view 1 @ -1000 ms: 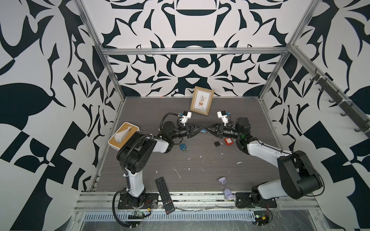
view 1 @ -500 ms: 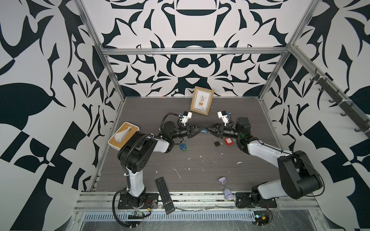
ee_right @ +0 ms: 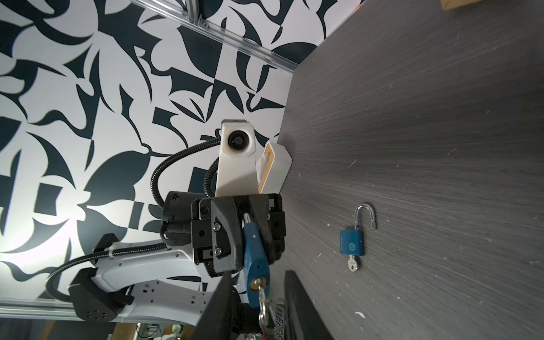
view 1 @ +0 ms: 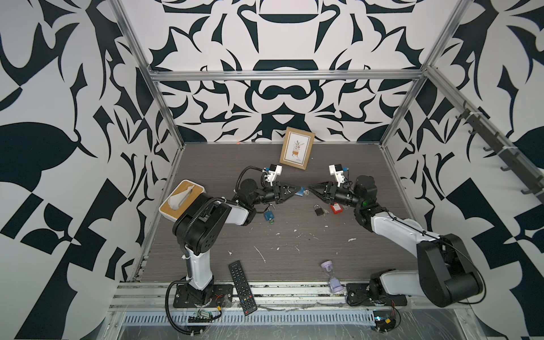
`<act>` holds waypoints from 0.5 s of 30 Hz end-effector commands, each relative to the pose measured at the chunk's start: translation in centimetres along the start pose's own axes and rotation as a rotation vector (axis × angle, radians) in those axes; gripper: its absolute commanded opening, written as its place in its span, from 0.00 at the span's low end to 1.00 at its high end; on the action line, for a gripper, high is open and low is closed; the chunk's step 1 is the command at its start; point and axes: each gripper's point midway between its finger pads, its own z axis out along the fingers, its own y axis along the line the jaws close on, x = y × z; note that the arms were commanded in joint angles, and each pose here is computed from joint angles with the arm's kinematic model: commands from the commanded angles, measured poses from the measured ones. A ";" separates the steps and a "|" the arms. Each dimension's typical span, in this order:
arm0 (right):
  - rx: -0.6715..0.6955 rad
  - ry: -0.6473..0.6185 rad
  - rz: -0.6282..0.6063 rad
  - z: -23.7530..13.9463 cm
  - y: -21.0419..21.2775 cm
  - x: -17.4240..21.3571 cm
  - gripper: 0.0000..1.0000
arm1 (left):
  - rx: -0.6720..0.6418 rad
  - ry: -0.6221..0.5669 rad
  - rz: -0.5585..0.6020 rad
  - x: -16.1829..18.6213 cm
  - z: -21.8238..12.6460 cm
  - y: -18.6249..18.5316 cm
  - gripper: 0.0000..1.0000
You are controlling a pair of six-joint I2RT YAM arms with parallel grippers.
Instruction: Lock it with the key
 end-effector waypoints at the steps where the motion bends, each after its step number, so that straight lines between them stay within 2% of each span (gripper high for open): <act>1: -0.027 -0.007 -0.038 -0.2 0.8 0.1 0.21 | 0.055 -0.016 0.077 -0.4 -0.3 -2.3 0.00; 4: -0.040 -0.006 -0.038 -0.2 0.9 0.3 0.16 | 0.051 -0.015 0.075 -0.2 -0.4 -2.2 0.00; 15: -0.070 0.018 -0.027 0.9 1.1 0.9 0.17 | 0.050 -0.017 0.073 -0.2 -0.4 -2.1 0.00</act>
